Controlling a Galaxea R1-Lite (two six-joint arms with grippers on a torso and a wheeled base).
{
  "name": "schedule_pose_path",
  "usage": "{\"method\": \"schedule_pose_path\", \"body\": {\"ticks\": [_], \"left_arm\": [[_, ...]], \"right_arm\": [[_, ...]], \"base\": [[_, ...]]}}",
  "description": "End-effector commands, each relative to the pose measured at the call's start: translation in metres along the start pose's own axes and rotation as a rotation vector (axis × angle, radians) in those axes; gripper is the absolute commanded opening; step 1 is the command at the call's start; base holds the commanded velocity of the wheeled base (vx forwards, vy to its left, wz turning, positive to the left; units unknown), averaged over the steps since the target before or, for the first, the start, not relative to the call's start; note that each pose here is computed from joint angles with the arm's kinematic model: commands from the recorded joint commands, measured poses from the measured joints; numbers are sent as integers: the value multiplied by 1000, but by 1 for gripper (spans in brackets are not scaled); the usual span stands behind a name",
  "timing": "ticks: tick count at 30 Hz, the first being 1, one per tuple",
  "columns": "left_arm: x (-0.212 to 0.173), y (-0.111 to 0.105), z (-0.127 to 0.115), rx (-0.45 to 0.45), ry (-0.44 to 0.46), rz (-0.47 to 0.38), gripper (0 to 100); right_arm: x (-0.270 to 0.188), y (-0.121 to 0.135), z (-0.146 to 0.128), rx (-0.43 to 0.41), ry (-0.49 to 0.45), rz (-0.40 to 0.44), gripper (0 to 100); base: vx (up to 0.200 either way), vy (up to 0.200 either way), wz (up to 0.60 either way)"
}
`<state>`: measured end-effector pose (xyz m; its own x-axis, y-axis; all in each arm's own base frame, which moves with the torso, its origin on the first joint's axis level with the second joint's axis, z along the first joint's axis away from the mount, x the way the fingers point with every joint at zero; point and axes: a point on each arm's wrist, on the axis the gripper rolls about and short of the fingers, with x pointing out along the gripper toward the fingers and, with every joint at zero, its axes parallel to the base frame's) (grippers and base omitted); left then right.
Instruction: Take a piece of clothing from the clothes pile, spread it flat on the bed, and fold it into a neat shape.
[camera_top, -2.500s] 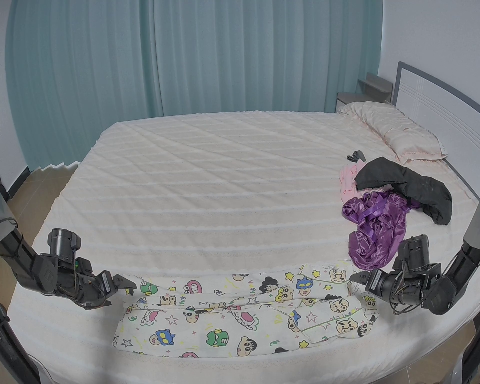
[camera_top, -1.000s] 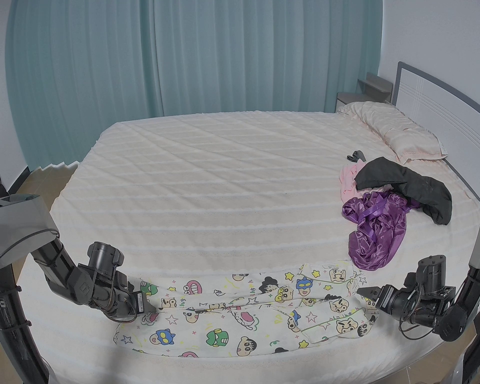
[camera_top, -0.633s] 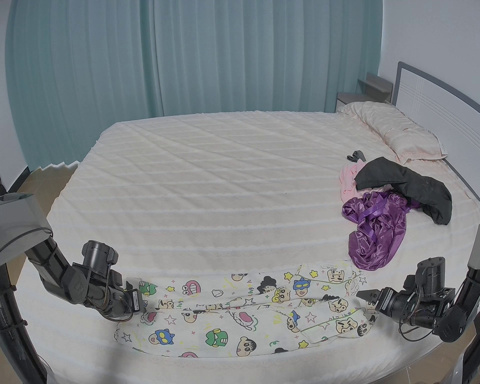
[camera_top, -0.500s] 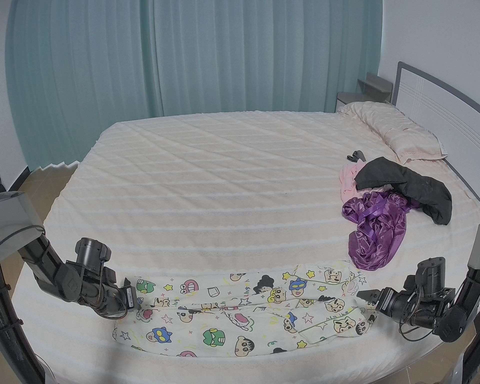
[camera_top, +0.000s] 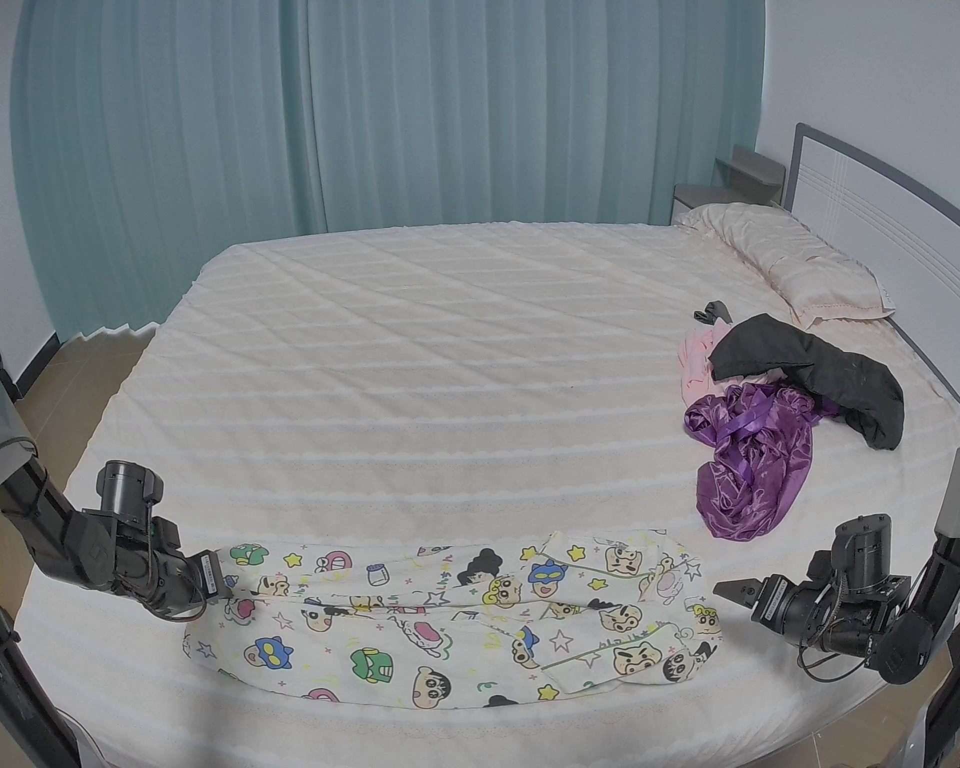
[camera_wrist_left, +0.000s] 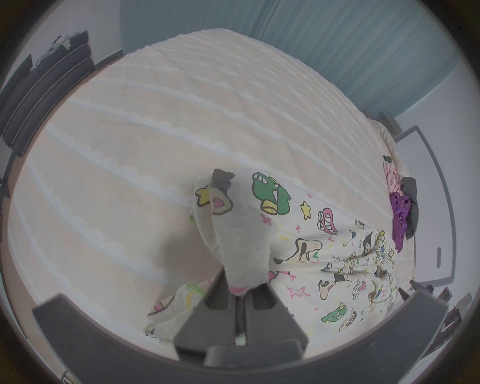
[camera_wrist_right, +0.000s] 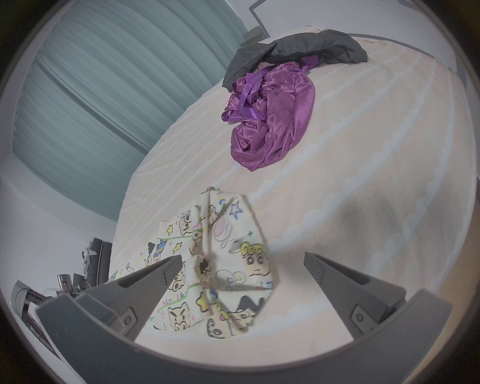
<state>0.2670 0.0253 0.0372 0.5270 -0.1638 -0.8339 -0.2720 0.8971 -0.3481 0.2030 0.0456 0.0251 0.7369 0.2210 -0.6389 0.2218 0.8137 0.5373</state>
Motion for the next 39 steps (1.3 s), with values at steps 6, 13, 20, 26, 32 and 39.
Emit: {"method": "schedule_pose_path", "body": {"ticks": [6, 13, 20, 26, 32, 39], "left_arm": [[-44, 42, 35, -96, -118, -7, 0], [-91, 85, 64, -175, -181, 26, 0], [-123, 100, 76, -195, -219, 60, 0], [-134, 60, 60, -141, -176, 61, 0], [-136, -14, 43, -106, -140, -14, 0], [-121, -98, 8, -41, -73, -59, 0]], "right_arm": [[1, 1, 1, 33, -1, 5, 100], [1, 1, 2, 34, -16, 16, 100], [2, 1, 1, 33, -12, 14, 100], [2, 1, 1, 33, -12, 14, 100], [2, 1, 1, 32, -13, 12, 100], [2, 1, 0, 31, -12, 13, 100]], "base": [[0, 0, 0], [0, 0, 0], [0, 0, 0], [0, 0, 0], [0, 0, 0], [0, 0, 0]]}}
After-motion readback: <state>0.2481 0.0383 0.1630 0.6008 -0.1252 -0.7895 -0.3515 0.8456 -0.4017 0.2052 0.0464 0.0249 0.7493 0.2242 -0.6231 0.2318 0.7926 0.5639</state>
